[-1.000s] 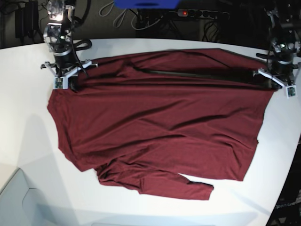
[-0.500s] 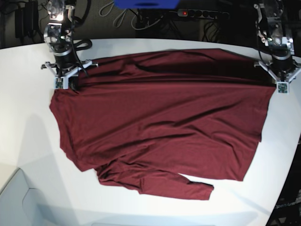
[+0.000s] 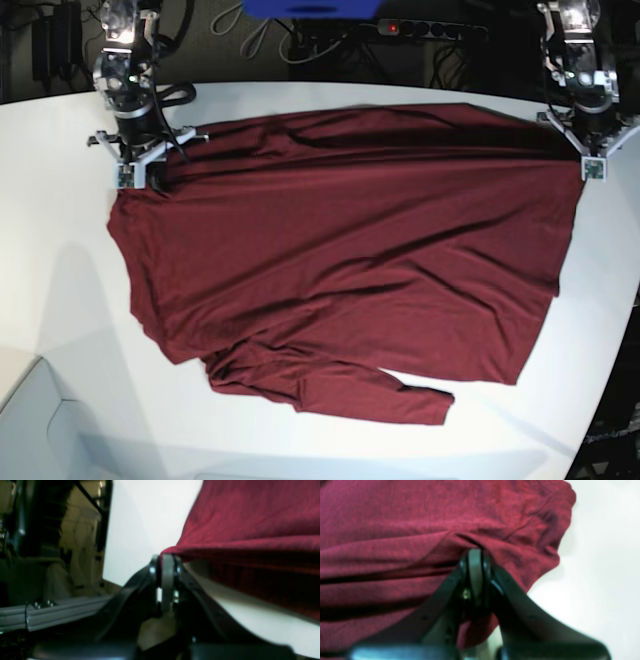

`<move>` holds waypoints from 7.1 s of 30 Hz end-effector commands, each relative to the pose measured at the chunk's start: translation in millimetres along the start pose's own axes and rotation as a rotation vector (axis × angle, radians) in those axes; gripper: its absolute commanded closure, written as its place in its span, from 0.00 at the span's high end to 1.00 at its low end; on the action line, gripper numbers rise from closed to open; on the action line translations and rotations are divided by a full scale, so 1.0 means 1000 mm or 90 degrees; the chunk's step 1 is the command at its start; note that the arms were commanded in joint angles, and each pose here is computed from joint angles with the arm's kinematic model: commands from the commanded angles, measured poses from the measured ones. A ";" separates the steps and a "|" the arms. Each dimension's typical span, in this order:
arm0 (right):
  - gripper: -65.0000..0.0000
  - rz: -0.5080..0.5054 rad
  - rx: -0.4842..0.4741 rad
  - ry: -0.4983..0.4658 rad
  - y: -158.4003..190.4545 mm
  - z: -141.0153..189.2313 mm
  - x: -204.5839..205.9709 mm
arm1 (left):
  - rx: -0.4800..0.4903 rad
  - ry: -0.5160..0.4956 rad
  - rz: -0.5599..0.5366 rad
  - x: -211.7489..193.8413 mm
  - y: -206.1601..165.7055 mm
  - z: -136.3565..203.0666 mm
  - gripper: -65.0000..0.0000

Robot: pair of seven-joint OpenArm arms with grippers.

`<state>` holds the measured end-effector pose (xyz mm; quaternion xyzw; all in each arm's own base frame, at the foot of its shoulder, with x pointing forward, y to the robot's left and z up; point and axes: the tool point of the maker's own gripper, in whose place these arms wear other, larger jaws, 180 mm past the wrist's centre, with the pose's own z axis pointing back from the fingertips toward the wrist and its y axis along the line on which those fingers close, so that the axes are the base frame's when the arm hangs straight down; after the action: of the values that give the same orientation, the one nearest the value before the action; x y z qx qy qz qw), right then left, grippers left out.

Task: Layout the t-shirt on the table in an organized manner, then fold the t-shirt properly
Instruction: 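Drag the shirt shoulder with the left gripper away from the right gripper, then grasp the shirt body with both grippers at its two sides, then pull the shirt with both grippers toward the robot, smoothing it flat, then release the shirt and hold both grippers above its collar end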

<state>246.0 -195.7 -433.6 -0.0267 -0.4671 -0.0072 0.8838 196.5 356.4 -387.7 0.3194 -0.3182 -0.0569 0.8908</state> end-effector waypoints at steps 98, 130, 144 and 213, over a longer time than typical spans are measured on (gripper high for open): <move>0.00 0.027 -0.122 -0.274 -0.075 -0.138 0.184 | -0.072 -0.092 0.209 0.132 -0.079 -0.036 0.51; 0.00 0.061 -0.058 -0.195 -0.014 0.010 0.063 | -0.027 -0.221 0.232 0.184 -0.039 -0.001 0.51; 0.00 0.072 -0.050 -0.159 -0.012 0.040 0.036 | -0.159 -0.075 0.280 0.066 -0.075 0.029 0.51; 0.00 0.057 -0.093 -0.112 -0.033 0.059 0.005 | -0.152 -0.040 0.289 0.026 -0.062 0.059 0.00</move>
<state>195.7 -223.2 -405.5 -0.1082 -0.5216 -0.0018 0.8463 184.7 263.3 -385.8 0.1192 -0.3849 0.1037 0.9093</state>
